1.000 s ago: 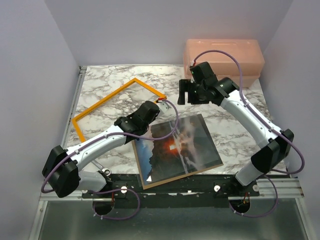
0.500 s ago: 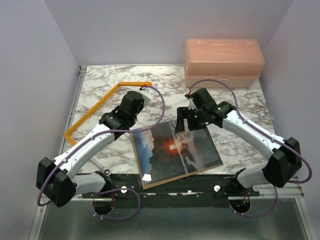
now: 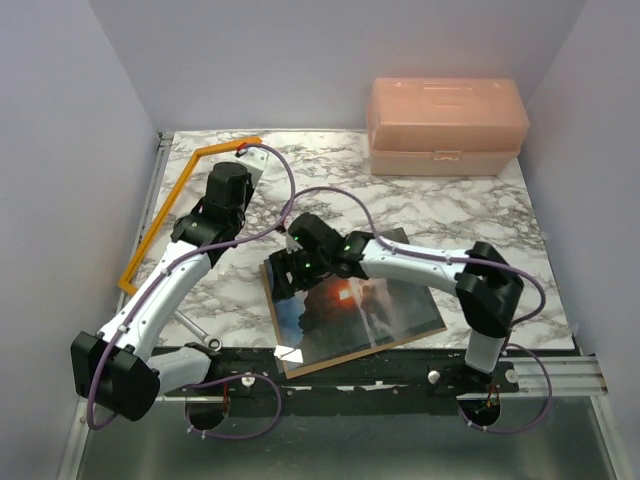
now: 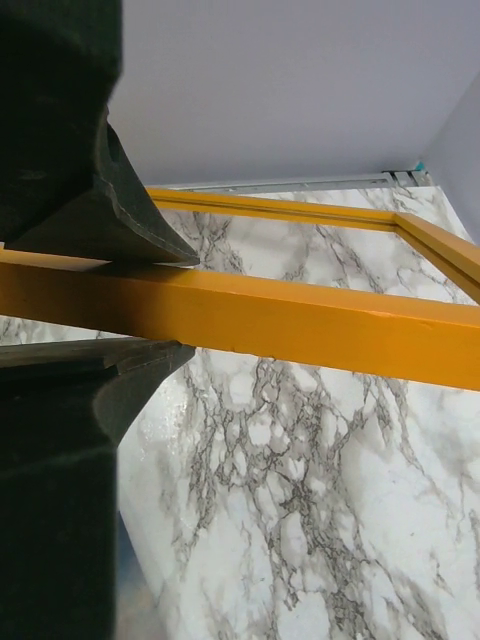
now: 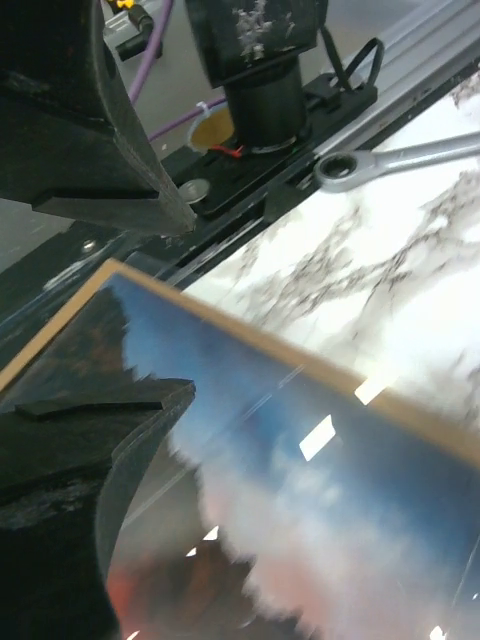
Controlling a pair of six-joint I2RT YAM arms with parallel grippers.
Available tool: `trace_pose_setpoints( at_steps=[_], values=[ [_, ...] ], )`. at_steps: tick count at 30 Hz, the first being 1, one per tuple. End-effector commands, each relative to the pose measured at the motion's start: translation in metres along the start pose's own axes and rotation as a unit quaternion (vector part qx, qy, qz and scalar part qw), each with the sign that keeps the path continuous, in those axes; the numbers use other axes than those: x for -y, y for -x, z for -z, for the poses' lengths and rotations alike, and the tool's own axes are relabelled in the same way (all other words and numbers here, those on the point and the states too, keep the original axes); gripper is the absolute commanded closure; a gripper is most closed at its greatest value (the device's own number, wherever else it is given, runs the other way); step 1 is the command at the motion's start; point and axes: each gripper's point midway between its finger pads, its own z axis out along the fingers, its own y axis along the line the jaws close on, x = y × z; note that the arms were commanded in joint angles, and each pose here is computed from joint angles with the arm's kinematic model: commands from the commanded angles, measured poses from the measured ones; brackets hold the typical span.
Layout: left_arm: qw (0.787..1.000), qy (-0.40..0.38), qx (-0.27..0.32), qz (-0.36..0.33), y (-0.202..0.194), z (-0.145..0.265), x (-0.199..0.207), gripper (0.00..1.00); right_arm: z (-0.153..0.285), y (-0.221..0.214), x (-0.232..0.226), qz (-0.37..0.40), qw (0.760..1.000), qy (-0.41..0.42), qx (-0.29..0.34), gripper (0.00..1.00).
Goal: Put the photo into the frame
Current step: Move the photo frame item to the center of the board.
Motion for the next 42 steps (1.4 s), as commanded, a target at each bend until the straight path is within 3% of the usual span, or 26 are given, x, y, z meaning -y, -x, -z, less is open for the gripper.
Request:
trace_pose_setpoints(
  at_steps=[1, 6, 11, 17, 22, 28, 42],
  values=[
    [0.995, 0.025, 0.044, 0.088, 0.017, 0.011, -0.021, 1.0, -0.047, 0.002, -0.041, 0.023, 0.999, 0.047, 0.001, 0.37],
    [0.99, 0.043, 0.054, 0.122, 0.015, 0.016, -0.037, 1.0, -0.092, -0.02, -0.051, 0.035, 0.998, 0.034, -0.036, 0.46],
    [0.988, 0.044, 0.056, 0.137, 0.012, 0.017, -0.044, 1.0, -0.125, -0.037, -0.051, 0.031, 0.998, 0.006, -0.062, 0.63],
    [0.987, 0.047, 0.057, 0.141, 0.01, 0.018, -0.045, 1.0, -0.143, -0.049, -0.034, 0.031, 0.993, -0.075, -0.085, 0.82],
    [0.987, 0.049, 0.056, 0.141, 0.009, 0.017, -0.046, 1.0, -0.139, -0.051, 0.004, 0.03, 0.976, -0.191, -0.102, 0.91],
    [0.987, 0.046, 0.057, 0.143, 0.009, 0.017, -0.044, 1.0, -0.124, -0.061, 0.041, 0.05, 0.951, -0.281, -0.119, 0.97],
    [0.988, 0.044, 0.05, 0.142, 0.006, 0.014, -0.042, 1.0, -0.074, -0.078, 0.111, 0.099, 0.885, -0.427, -0.156, 0.99]
  ],
)
